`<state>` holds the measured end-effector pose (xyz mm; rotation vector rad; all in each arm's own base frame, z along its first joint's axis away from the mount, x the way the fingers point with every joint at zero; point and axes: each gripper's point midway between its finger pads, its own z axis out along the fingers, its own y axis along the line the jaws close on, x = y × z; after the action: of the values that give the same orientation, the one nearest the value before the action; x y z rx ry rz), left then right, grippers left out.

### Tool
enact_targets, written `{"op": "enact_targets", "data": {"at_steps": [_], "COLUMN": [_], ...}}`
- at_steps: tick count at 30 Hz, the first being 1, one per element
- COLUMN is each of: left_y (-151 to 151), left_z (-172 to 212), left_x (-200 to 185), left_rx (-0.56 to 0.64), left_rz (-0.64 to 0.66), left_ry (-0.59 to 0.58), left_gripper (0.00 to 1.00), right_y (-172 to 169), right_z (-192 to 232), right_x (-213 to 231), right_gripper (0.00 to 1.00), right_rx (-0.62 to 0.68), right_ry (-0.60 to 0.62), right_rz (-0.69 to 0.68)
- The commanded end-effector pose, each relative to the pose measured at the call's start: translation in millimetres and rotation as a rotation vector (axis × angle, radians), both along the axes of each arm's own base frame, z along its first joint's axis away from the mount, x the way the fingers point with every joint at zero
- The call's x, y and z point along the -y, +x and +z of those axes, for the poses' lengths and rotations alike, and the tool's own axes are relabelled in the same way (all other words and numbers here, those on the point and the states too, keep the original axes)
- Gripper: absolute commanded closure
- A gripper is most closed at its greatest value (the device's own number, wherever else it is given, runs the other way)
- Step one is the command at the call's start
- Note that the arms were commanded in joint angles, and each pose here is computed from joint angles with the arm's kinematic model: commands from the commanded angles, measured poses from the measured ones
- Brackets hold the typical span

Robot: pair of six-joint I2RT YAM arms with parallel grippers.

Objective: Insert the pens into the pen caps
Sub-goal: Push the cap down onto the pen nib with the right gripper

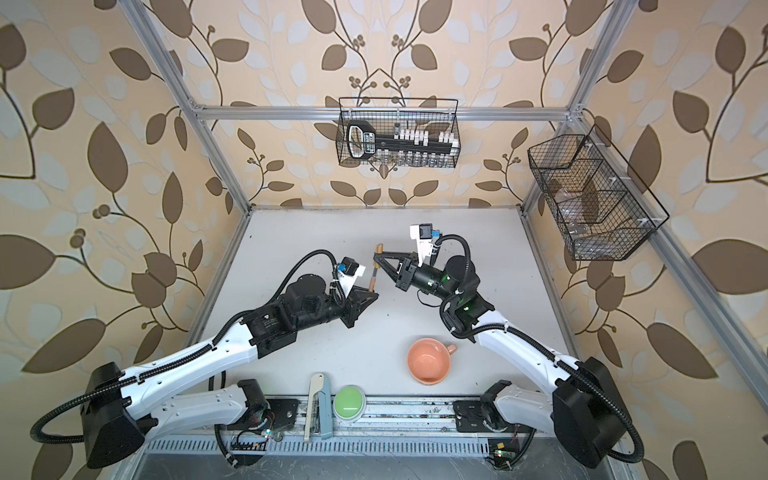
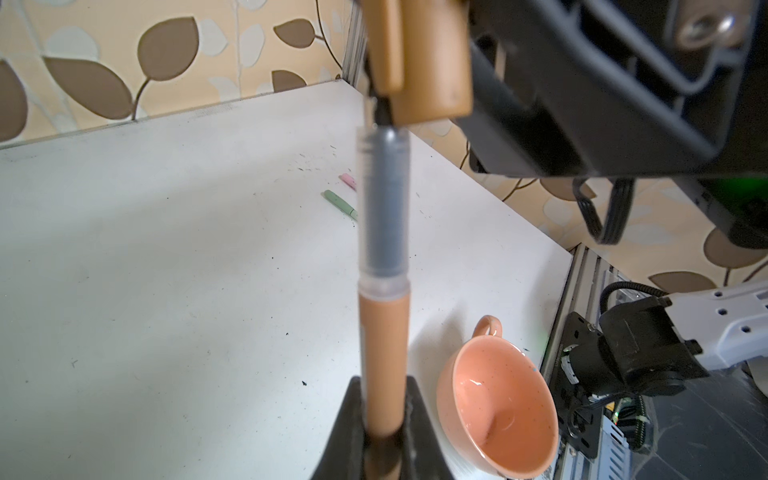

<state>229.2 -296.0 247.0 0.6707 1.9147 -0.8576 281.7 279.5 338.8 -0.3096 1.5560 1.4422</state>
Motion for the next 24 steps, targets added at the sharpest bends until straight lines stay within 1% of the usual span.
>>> {"op": "enact_targets", "data": {"at_steps": [1,6,13,18,20,24], "left_y": [-2,-2,-2,-6,-6,-7], "left_z": [40,42,43,49,48,42], "left_x": [7,9,4,4,5,7], "left_rx": [0.093,0.096,0.105,0.112,0.105,0.085], "left_rz": [-0.025,-0.036,-0.022,-0.034,-0.039,-0.044], "left_ry": [-0.096,-0.104,-0.103,-0.119,-0.120,-0.111], "left_gripper": [1.00,1.00,1.00,1.00,1.00,1.00], "right_y": [-3,-4,-2,1,3,5], "right_z": [-6,-5,-9,-14,-6,23], "right_x": [-7,-7,-4,1,2,1], "right_gripper": [1.00,1.00,1.00,1.00,1.00,1.00], "right_rx": [-0.018,-0.003,0.001,0.009,0.024,0.093], "right_ry": [0.028,0.039,-0.003,-0.039,-0.030,-0.028], "right_rz": [0.021,0.006,-0.021,-0.062,-0.066,-0.061]}}
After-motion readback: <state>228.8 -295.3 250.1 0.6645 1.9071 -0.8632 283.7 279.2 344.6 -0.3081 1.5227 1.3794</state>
